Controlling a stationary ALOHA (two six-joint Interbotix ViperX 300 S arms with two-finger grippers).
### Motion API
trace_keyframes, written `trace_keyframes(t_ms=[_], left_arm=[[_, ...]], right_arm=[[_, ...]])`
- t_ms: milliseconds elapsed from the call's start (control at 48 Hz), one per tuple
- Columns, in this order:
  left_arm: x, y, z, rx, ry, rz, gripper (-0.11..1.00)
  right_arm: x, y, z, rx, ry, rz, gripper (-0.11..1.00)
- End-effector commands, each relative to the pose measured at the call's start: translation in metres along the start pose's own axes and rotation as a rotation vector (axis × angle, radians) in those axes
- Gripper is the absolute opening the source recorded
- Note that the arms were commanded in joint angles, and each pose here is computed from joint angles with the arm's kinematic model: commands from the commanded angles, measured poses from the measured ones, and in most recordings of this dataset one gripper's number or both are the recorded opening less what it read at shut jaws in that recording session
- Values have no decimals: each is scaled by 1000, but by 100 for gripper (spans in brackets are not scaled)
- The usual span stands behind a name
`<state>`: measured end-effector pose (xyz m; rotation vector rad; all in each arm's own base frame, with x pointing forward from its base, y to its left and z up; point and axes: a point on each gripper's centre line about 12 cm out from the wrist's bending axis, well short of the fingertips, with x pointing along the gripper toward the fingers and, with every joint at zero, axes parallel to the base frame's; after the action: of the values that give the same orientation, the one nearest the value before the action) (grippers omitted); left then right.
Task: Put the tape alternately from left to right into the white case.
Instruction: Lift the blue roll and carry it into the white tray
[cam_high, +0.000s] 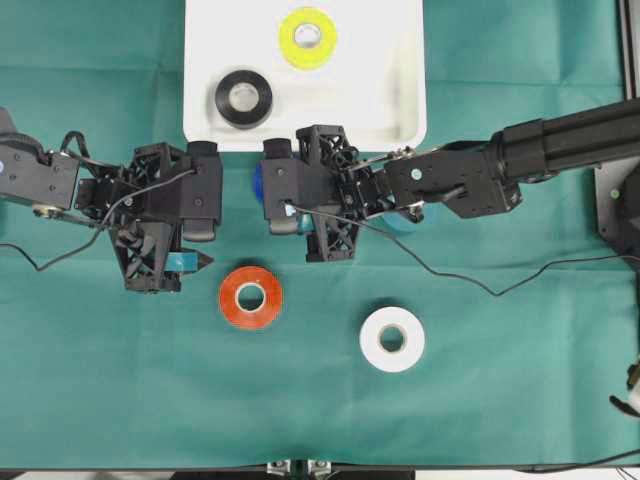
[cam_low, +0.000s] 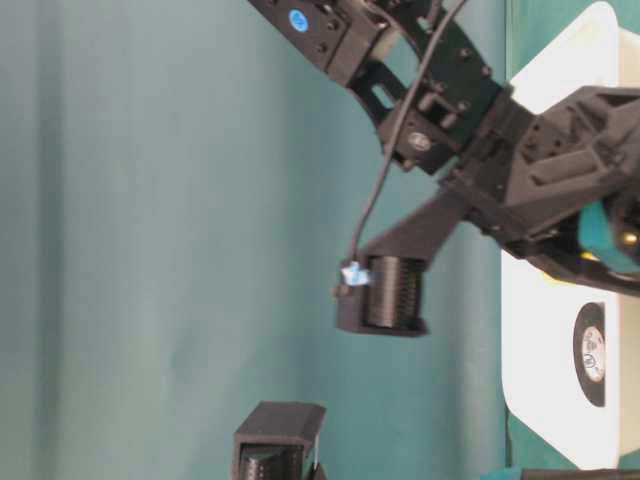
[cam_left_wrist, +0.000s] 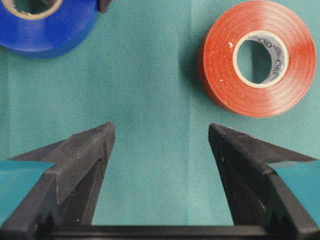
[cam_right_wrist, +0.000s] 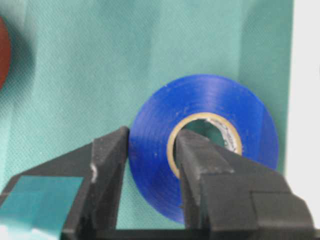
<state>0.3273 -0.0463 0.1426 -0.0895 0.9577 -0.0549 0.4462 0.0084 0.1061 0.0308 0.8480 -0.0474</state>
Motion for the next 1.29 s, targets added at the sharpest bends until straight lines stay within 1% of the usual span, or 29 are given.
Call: trace_keyframes(t_ms=[0,167,438,605,855,1064,1272], left_arm=[[-7,-2,7,3,-34,-8,94],[-7,-2,7,1,-34,-8,93],[-7,-2,7,3,-34,-8,93],[-8,-2,8,3,-36,-8,93],[-7,-2,7,1,-34,-8,93],[-8,-2,8,1,-36,-8,93],[-8,-2,8,1,-36,-8,94]], right_arm=[[-26,10,23,-13,-82,23,33],[-46,19,33,-26,-126,40,33],[-77,16,36,-25,-172,43,33],[-84,15,35,-25,-180,42,33],[-83,13,35,-22,-177,38,33],[-84,-1,33,-5,-156,4,33],[-92,-23,31,25,-144,-45,33]])
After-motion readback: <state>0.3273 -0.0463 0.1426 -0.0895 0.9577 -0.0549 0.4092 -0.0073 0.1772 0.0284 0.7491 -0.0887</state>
